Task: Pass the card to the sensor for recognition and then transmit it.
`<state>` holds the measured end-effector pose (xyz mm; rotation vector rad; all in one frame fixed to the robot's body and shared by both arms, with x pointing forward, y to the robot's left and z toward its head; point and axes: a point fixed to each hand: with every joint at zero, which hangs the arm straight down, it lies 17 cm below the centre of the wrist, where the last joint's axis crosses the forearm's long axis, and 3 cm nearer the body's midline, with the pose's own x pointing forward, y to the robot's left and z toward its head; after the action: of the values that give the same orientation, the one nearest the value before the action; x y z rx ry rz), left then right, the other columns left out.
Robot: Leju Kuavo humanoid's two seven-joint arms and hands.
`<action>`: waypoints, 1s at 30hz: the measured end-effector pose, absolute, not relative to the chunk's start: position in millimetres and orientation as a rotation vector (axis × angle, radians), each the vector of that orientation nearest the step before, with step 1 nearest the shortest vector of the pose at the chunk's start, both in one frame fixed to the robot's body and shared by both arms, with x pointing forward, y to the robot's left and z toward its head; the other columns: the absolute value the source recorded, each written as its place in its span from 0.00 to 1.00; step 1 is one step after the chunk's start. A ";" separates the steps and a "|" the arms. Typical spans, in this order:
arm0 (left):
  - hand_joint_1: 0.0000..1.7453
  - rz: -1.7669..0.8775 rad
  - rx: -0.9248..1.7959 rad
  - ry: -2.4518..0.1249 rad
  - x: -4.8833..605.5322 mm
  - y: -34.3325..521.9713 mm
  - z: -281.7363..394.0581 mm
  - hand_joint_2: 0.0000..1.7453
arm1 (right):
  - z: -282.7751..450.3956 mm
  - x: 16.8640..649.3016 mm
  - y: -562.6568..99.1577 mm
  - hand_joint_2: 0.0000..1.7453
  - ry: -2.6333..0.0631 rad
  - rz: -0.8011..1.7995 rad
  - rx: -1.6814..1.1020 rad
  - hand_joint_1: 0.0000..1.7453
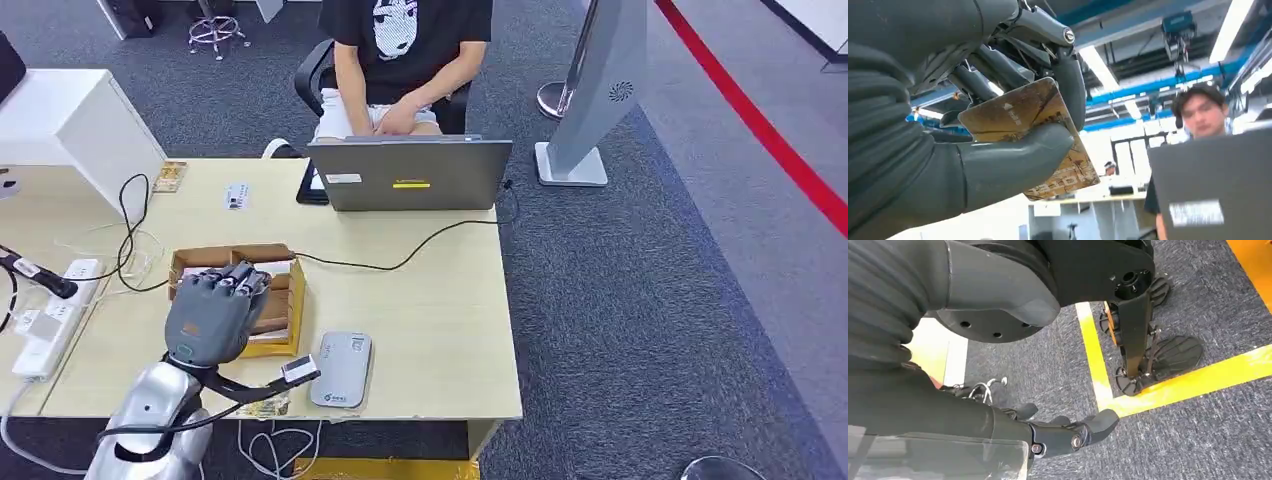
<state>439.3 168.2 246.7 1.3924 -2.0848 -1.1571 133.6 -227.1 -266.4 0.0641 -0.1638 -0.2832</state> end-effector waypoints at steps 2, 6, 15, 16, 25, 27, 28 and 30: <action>1.00 -1.148 1.396 -2.107 436.3 165.1 253.4 1.00 | -266.4 133.8 -227.2 1.00 -0.164 -0.283 0.064 0.00; 1.00 -1.050 1.370 -2.200 427.2 160.1 282.9 1.00 | -266.2 135.0 -227.6 1.00 -0.166 -0.285 0.062 0.00; 1.00 -0.917 1.293 -2.309 420.5 145.6 340.5 1.00 | -265.5 136.2 -222.7 1.00 -0.165 -0.284 0.067 0.00; 1.00 -0.914 1.284 -2.312 422.5 144.9 343.5 1.00 | -265.4 136.5 -222.2 1.00 -0.164 -0.281 0.068 0.00; 1.00 -1.019 1.454 -2.075 537.4 174.9 352.5 1.00 | -257.5 162.1 -213.2 1.00 -0.167 -0.156 0.078 0.00; 1.00 -1.049 1.495 -2.019 556.2 181.6 353.0 1.00 | -256.3 165.5 -211.4 1.00 -0.166 -0.138 0.078 0.00; 1.00 -1.073 1.518 -1.981 565.4 185.9 350.2 1.00 | -255.6 167.1 -210.3 1.00 -0.166 -0.121 0.078 0.00; 1.00 -1.108 1.540 -1.929 584.6 190.7 349.8 1.00 | -253.7 171.8 -207.1 1.00 -0.167 -0.096 0.081 0.00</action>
<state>584.6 190.7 349.8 1.5398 -1.9291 -1.1084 171.8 -207.1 -253.7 0.0805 -0.1667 -0.0959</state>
